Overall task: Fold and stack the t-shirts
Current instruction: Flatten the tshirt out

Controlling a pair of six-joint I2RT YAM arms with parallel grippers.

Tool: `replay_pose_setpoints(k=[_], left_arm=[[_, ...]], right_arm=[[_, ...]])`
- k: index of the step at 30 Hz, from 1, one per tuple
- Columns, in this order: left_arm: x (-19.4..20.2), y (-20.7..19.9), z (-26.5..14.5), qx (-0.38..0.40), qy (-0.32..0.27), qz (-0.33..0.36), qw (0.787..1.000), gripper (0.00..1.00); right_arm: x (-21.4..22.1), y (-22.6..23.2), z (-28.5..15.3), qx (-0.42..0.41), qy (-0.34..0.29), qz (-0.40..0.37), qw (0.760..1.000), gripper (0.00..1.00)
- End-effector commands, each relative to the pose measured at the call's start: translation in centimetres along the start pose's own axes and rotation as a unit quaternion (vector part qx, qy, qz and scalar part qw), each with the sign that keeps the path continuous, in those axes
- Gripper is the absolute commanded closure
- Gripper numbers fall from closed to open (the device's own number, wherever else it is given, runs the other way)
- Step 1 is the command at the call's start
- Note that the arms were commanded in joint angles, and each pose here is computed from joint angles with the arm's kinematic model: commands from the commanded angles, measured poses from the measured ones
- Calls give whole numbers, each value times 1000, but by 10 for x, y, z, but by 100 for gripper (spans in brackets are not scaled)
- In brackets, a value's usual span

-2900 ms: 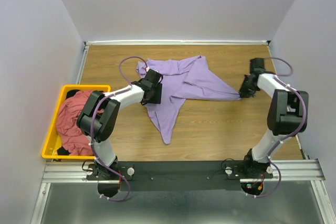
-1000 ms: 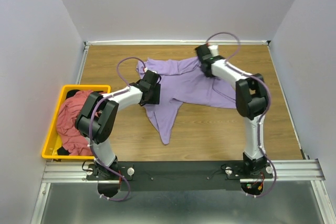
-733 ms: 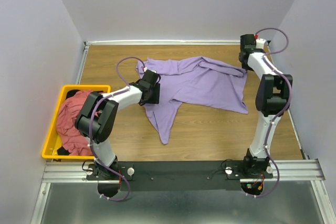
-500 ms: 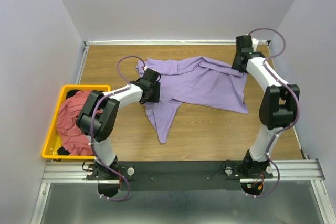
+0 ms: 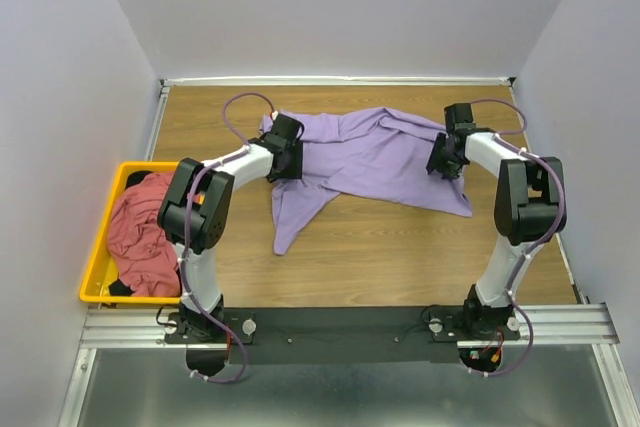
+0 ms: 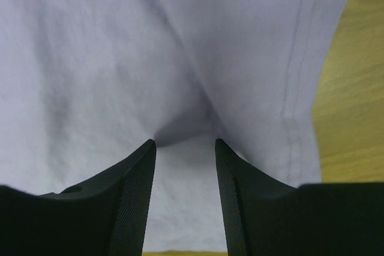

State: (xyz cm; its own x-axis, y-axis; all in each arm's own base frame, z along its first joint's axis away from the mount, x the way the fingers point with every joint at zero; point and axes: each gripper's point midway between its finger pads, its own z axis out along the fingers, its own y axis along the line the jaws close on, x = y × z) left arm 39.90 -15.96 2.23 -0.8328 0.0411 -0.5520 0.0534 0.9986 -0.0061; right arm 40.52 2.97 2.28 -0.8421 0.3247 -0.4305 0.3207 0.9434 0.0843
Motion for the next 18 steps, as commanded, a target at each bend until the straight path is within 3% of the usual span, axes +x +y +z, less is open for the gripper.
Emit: replay_pose_setpoints(k=[1, 8, 15, 18], left_arm=[[33, 44, 29, -70, 77, 14, 994, 29], [-26, 62, 41, -77, 53, -21, 995, 29], [-47, 68, 52, -48, 45, -54, 996, 30], [-57, 63, 42, -34, 20, -66, 997, 30]], right_arm=[[-10, -6, 23, -9, 2, 37, 999, 48], [-40, -49, 57, 25, 3, 133, 991, 48], [-87, -54, 31, 16, -51, 127, 990, 45], [-84, -54, 15, 9, -55, 119, 991, 43]])
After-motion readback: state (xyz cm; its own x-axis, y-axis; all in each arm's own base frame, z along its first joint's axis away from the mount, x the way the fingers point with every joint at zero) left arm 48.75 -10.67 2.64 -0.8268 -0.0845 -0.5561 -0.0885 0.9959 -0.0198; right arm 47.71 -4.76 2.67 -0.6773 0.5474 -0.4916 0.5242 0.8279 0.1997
